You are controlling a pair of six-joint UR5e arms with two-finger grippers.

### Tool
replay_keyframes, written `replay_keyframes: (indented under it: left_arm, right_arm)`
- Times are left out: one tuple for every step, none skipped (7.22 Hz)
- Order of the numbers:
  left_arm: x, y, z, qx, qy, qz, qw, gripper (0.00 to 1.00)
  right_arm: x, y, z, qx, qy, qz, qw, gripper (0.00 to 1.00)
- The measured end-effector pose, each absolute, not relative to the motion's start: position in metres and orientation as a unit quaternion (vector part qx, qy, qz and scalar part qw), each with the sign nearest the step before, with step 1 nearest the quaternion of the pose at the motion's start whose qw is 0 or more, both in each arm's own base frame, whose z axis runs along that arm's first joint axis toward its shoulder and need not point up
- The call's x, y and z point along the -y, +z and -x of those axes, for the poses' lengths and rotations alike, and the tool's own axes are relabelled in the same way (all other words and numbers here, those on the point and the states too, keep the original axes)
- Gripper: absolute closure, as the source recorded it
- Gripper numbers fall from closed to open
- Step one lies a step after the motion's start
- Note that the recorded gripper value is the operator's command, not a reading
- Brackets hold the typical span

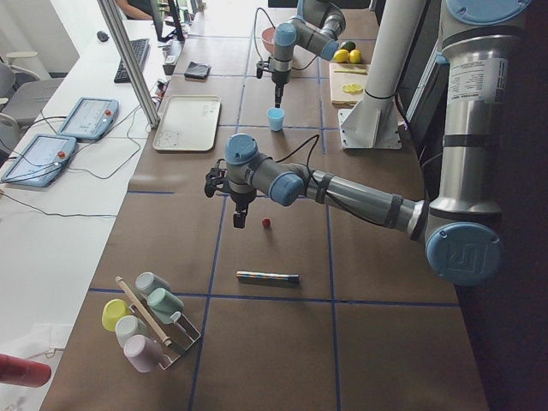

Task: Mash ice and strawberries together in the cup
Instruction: 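Open the right gripper over the light-blue cup to drop the cube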

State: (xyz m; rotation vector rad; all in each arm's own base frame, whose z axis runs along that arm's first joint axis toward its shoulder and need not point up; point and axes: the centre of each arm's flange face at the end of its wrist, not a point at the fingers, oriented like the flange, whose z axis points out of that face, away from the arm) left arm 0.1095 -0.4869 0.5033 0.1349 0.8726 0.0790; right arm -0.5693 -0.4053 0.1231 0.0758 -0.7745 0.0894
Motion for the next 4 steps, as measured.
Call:
replay_keyframes:
  left_arm:
    - [0.4871, 0.5033, -0.1095, -0.422, 0.038, -0.065, 0.903, 0.0]
    - [0.4873, 0.5033, -0.1096, -0.422, 0.038, -0.065, 0.903, 0.0]
    - [0.4874, 0.5035, -0.1097, -0.422, 0.038, -0.065, 0.903, 0.0]
    - [0.4875, 0.5033, -0.1097, -0.422, 0.038, -0.065, 0.903, 0.0]
  right_arm:
    - [0.4054, 0.1217, 0.5701, 0.378, 0.044, -0.037, 0.924, 0.81]
    - [0.4061, 0.1201, 0.5715, 0.378, 0.044, -0.037, 0.924, 0.71]
    - [0.4071, 0.1197, 0.5736, 0.376, 0.044, -0.036, 0.925, 0.67]
    - [0.4077, 0.1202, 0.5747, 0.375, 0.044, -0.036, 0.925, 0.58]
